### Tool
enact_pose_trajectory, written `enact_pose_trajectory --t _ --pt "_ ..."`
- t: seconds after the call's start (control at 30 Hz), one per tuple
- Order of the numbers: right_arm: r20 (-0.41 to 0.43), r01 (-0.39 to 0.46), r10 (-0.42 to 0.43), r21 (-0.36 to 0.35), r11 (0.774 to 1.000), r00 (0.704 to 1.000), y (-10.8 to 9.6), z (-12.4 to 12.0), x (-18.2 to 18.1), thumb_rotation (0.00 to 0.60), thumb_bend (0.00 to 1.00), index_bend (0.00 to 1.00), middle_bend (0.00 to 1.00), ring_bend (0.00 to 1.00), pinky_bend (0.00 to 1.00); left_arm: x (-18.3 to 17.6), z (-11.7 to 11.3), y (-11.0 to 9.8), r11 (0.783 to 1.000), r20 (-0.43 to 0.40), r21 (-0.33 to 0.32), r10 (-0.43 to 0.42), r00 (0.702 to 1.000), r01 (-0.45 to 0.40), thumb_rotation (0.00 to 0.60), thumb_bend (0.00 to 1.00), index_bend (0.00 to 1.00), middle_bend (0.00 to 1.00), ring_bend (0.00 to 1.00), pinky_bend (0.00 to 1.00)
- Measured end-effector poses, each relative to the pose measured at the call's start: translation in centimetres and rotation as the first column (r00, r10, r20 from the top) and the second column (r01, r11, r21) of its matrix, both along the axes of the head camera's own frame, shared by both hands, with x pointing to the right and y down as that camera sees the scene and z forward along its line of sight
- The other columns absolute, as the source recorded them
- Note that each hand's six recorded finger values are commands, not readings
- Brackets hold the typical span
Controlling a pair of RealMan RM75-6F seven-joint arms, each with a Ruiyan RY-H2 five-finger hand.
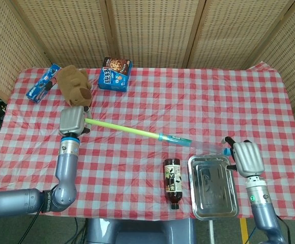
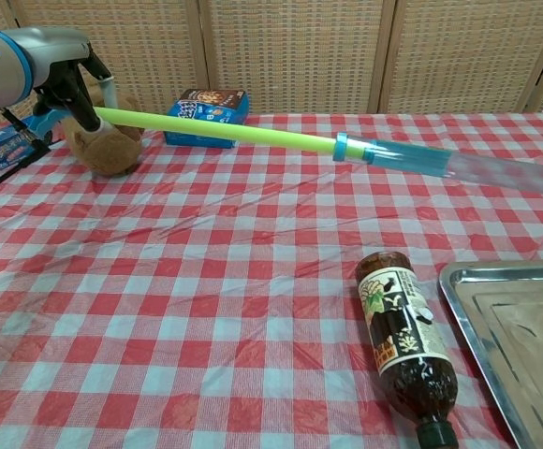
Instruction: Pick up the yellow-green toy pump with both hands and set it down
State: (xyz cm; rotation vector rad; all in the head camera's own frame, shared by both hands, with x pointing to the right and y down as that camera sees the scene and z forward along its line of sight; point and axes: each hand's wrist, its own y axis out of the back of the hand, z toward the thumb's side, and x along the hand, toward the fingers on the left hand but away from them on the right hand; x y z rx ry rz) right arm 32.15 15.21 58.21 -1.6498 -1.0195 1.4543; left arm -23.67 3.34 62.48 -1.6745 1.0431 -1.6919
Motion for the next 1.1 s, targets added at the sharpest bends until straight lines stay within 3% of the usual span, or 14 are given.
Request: enact_pose_trajectory --t 0.33,0.67,1.1 --pt "-0.014 -0.012 0.011 -0.018 1.000 1.000 -0.2 1.1 -0.1 0.600 0.18 0.44 0.99 0.96 0.55 0.5 -0.2 0.3 1.000 -0.029 -0.011 0.008 1.000 -0.009 0.600 0.66 0.87 0.93 0.86 0.77" --pt "-0.054 -0.034 0.033 -0.005 0.999 0.998 -0.7 1.9 0.9 0.600 0.24 0.57 1.00 0.98 0.55 0.4 -0.7 0.4 1.000 -0.032 -0.011 0.014 0.999 -0.015 0.600 0.66 0.87 0.93 0.86 0.77" --pt "-0.057 -0.047 0.048 0.026 0.999 0.997 -1.0 1.3 1.2 0.600 0.29 0.65 1.00 0.99 0.55 0.4 -0.9 0.8 1.000 -0.032 -0.020 0.019 0.999 -0.020 0.600 0.66 0.87 0.93 0.86 0.77"
